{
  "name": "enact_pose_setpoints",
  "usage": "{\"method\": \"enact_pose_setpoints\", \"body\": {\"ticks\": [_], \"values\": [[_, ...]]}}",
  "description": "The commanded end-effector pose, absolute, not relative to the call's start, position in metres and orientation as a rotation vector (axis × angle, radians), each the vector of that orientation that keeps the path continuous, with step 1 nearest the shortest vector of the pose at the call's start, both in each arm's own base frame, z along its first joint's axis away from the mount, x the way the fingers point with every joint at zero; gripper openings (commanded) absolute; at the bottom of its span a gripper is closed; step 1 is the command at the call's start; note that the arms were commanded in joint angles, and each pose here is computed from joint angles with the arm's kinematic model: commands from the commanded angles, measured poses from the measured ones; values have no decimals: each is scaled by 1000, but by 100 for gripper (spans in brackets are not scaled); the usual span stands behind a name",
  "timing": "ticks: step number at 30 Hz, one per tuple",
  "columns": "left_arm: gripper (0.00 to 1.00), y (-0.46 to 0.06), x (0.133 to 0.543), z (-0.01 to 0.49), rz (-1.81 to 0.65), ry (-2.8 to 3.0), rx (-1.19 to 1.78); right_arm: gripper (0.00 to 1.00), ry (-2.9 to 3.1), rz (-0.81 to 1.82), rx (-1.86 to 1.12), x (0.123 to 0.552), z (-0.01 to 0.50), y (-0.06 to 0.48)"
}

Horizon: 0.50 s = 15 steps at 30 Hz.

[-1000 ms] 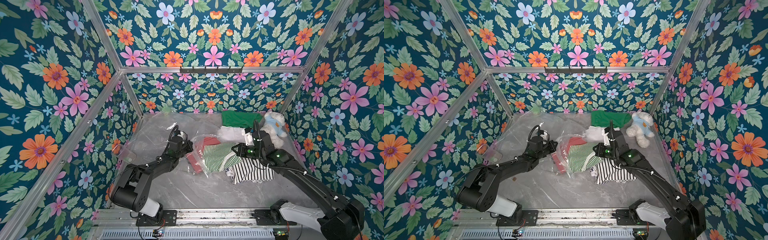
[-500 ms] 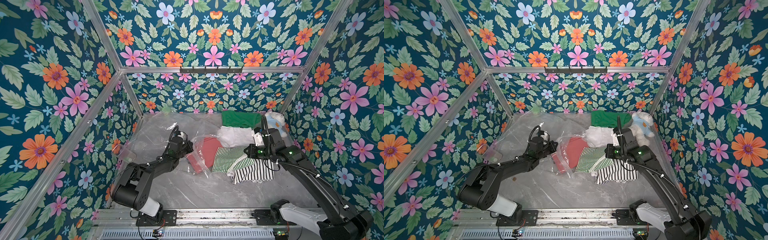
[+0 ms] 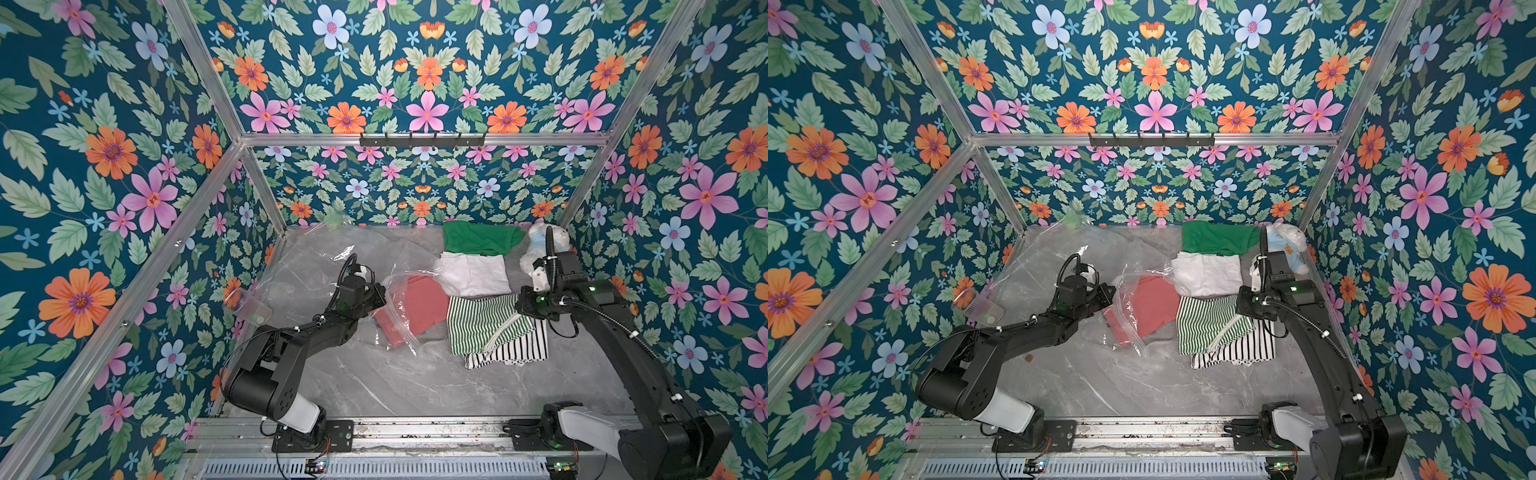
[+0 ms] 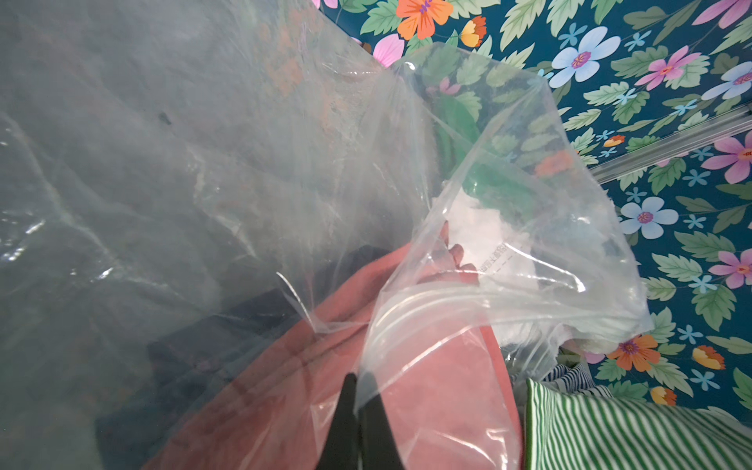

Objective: Take the tank top out of the vacuum bag
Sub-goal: Take out the tank top from the vacuum bag.

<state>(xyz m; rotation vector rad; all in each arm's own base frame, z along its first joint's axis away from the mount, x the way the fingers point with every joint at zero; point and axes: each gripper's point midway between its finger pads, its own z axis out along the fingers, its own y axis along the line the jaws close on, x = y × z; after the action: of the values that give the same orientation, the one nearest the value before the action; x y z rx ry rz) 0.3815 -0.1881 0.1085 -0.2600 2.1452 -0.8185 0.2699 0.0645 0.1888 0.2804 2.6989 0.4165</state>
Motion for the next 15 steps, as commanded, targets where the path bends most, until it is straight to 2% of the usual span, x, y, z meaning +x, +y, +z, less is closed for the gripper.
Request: {"method": "enact_pose_setpoints", "body": {"ticks": [1, 8, 15], "values": [[0, -187, 384, 114, -818, 2122, -262, 0, 2738, 360, 286, 271, 174, 55], [0, -187, 385, 114, -819, 2121, -267, 0, 2830, 109, 365, 269, 141, 24], [0, -187, 385, 114, -811, 2123, -267, 0, 2688, 119, 358, 281, 175, 21]]}}
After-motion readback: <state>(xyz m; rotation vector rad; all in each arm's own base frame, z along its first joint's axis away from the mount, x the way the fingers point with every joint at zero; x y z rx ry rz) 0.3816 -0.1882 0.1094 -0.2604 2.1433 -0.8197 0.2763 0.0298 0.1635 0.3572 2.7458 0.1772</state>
